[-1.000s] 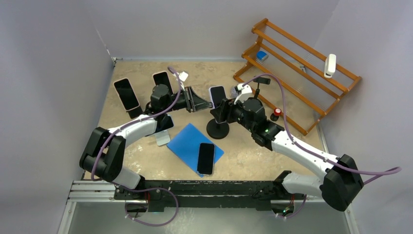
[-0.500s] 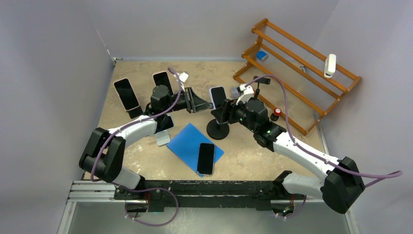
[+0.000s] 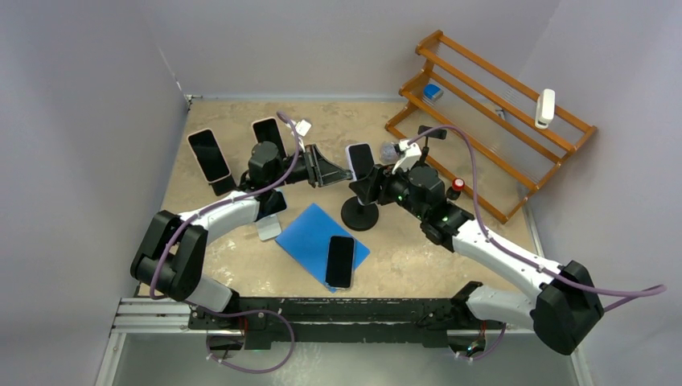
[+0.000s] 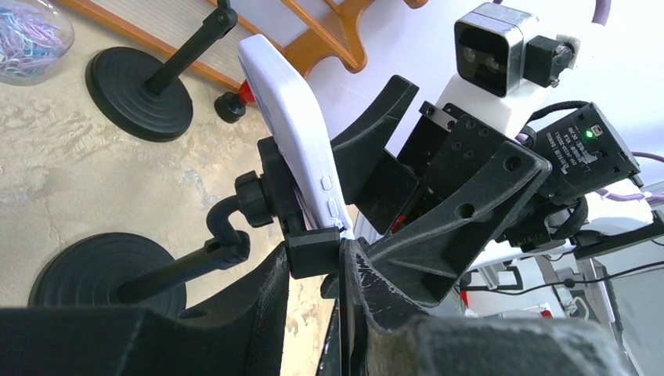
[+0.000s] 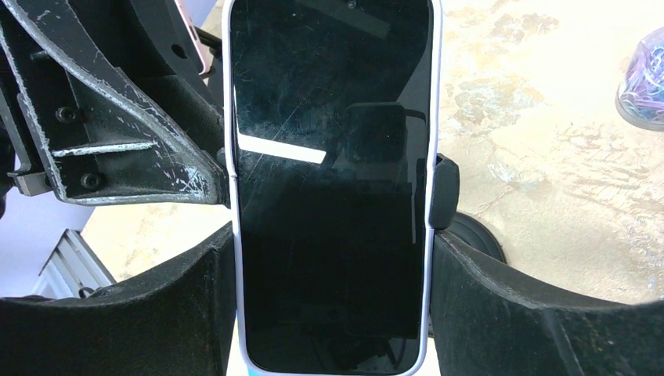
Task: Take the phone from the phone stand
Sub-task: Remove the phone from the phone stand, then place the phone at the center of the board.
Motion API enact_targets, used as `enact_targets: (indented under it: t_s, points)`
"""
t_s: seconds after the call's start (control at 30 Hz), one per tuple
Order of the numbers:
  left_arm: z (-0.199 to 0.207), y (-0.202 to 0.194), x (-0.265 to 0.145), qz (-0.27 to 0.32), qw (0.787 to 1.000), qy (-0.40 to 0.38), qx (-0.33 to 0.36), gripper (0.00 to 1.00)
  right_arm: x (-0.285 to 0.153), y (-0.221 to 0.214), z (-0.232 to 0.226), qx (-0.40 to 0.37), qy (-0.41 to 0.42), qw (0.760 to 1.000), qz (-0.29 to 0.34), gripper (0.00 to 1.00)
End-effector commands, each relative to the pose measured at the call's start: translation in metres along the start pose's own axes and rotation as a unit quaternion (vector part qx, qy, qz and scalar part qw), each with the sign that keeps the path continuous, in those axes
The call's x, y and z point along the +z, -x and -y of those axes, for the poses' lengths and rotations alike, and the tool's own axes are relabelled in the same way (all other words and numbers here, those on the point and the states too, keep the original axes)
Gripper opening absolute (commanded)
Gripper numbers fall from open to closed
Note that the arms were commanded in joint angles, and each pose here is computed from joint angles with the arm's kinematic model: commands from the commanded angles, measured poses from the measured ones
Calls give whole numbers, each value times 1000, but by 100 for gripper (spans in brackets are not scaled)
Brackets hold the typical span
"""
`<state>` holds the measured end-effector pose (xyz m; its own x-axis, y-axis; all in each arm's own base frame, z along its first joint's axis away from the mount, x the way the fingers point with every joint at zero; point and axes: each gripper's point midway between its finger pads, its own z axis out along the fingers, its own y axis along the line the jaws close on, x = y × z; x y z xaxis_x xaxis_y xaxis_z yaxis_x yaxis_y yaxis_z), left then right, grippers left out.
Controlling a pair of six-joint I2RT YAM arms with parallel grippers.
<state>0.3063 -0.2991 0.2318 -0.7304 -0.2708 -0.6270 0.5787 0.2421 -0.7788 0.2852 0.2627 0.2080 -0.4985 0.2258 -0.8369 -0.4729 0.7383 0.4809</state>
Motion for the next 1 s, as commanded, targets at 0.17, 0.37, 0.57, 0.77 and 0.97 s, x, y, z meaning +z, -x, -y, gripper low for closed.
enact_targets:
  t_s: [0.17, 0.37, 0.57, 0.77, 0.97]
  points:
    - [-94, -16, -22, 17, 986, 162, -33, 0, -23, 9, -33, 64, 71, 995, 10, 0]
    - [-93, -15, -19, 16, 987, 154, -34, 0, -25, 8, -35, 63, 79, 995, 10, 0]
    - [-79, -10, -12, 6, 992, 123, -37, 0, -31, 22, -49, 43, 109, 993, 28, 0]
    - [-65, -12, -8, -7, 995, 95, -43, 0, -42, 43, -70, 28, 151, 987, 46, 0]
    - [-53, -12, -8, -15, 996, 77, -39, 3, -55, 56, -79, 7, 160, 985, 58, 0]
